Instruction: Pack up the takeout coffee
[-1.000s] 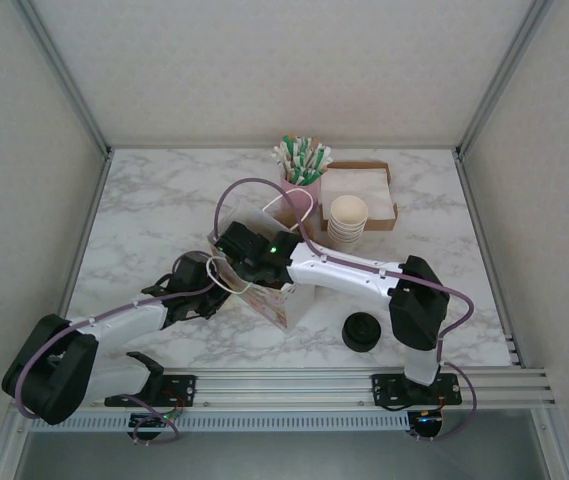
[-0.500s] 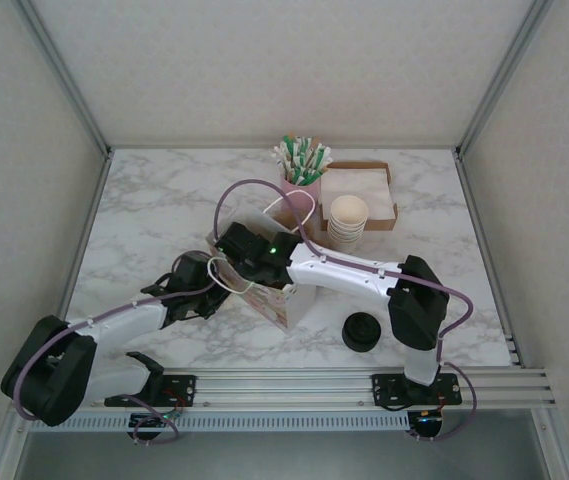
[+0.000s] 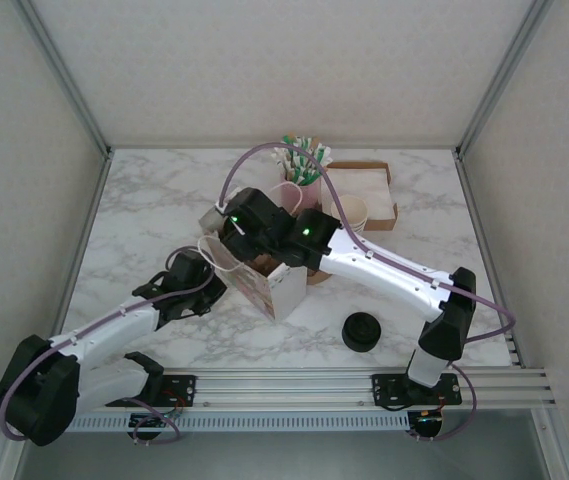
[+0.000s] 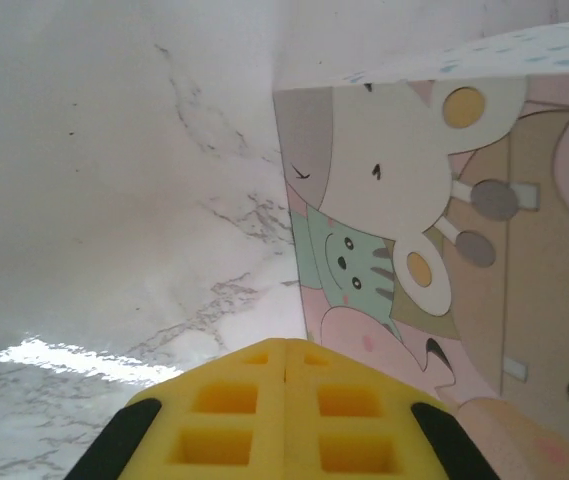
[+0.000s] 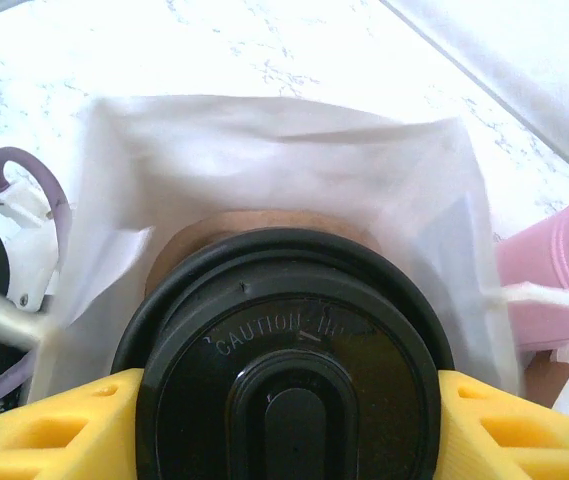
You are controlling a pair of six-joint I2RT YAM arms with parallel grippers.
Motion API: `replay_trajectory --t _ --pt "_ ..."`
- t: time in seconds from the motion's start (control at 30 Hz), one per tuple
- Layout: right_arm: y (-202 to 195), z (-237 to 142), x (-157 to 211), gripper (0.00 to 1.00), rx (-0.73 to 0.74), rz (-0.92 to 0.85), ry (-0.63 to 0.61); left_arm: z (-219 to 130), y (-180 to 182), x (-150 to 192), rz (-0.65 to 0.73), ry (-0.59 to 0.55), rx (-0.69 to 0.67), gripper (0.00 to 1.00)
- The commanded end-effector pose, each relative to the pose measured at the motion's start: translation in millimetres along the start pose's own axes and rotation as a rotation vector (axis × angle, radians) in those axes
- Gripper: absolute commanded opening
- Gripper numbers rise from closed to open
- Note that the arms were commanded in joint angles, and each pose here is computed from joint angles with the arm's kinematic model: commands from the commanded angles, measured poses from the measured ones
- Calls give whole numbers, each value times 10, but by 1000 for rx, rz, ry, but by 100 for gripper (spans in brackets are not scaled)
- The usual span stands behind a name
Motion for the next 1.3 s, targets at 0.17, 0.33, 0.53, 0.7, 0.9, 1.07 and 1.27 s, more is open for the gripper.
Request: replay_trajectory --t 0.17,0.33,0.53,0.7,0.9,1.07,1.27 --pt "-98 -154 -37 47 11 17 -2 -190 -45 -66 47 -54 -31 5" --pt "-205 -173 -39 46 61 36 12 -413 -131 -169 126 -103 -62 7" --pt "-294 -330 -122 46 9 94 33 -805 -257 -342 253 -183 -134 11" --pt "-273 -358 -92 46 -31 118 82 -1101 -350 -493 319 -257 -193 15" --pt "-250 -372 -69 46 -54 145 120 -1456 -594 -718 381 -331 -121 26" --pt "-271 -382 -38 46 -39 140 146 -1670 -994 -921 481 -275 56 40" --pt "-303 -336 26 45 6 121 192 -1633 -1368 -1015 664 -133 185 49"
Point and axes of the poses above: each hand's point on the last joint's axis, 136 mm out from that joint toward the fingers, its own z axis out along the fingers, its own y axis along the line the jaws close on, x = y × z, the point moved 8 cm from there along -z, back along the fingers, and after that the axes turned 13 degrees about z, right-handed, at the moved point
